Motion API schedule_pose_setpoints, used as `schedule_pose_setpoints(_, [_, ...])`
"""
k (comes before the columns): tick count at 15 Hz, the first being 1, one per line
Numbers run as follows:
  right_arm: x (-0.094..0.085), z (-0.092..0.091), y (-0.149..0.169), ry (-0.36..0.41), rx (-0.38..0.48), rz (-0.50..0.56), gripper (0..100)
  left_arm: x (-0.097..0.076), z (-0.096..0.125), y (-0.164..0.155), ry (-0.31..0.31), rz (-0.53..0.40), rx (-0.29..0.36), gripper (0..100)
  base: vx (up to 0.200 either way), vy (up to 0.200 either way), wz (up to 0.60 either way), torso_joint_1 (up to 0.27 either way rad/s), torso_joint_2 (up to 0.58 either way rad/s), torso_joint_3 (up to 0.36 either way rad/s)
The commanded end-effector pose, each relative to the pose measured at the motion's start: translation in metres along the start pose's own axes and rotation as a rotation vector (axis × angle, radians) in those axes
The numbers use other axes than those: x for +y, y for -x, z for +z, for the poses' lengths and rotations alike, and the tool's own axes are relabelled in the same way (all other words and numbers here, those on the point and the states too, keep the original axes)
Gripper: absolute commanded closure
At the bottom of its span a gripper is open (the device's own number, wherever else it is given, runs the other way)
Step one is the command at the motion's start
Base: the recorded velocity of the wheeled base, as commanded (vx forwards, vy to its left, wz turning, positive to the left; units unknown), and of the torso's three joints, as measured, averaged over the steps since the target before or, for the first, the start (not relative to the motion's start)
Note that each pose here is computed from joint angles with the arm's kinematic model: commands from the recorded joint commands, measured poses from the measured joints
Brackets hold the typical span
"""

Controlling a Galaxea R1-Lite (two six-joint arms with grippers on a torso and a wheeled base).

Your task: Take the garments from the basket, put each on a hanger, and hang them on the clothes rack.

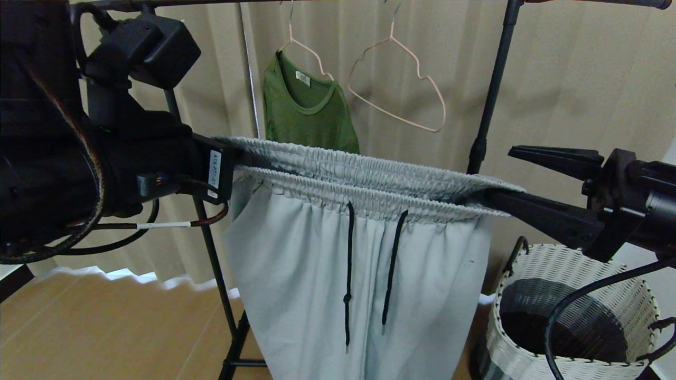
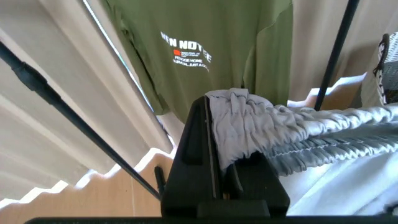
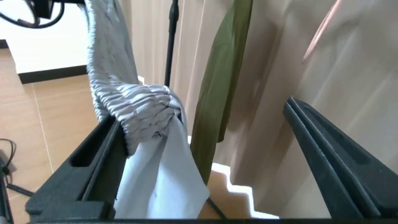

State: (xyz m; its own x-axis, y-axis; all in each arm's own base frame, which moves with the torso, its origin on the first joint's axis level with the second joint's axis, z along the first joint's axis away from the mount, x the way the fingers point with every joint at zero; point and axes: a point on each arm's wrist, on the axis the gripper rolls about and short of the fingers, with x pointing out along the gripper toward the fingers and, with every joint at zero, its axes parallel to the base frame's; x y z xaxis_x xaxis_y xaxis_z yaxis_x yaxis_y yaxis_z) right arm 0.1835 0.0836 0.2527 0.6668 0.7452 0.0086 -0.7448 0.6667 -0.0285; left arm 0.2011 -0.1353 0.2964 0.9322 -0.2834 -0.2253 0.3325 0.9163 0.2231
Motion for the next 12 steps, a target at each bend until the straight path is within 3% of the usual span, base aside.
schedule_pose_setpoints(1, [0.001, -0.002, 0.001, -0.002, 0.004, 0.001, 0, -0.001, -0.001, -0.002, -0.001, -0.001, 0.004, 100, 0.000, 0.000, 0.00, 0.000, 0.00, 0.000])
schedule_pose_setpoints(6, [0.003, -0.008, 0.005, -0.012, 0.021, 0.002, 0, 0.005, -0.001, -0.002, 0.005, 0.022, 0.006, 100, 0.000, 0.000, 0.00, 0.000, 0.00, 0.000])
schedule_pose_setpoints(9, [-0.004, -0.022, 0.012, -0.009, 0.063, -0.069, 0, 0.010, -0.018, 0.013, -0.002, 0.034, 0.035, 100, 0.000, 0.000, 0.00, 0.000, 0.00, 0.000])
schedule_pose_setpoints(12, [-0.022, -0.038, 0.028, 0.123, 0.092, -0.248, 0, 0.039, -0.042, 0.054, 0.004, 0.133, 0.034, 100, 0.000, 0.000, 0.00, 0.000, 0.00, 0.000])
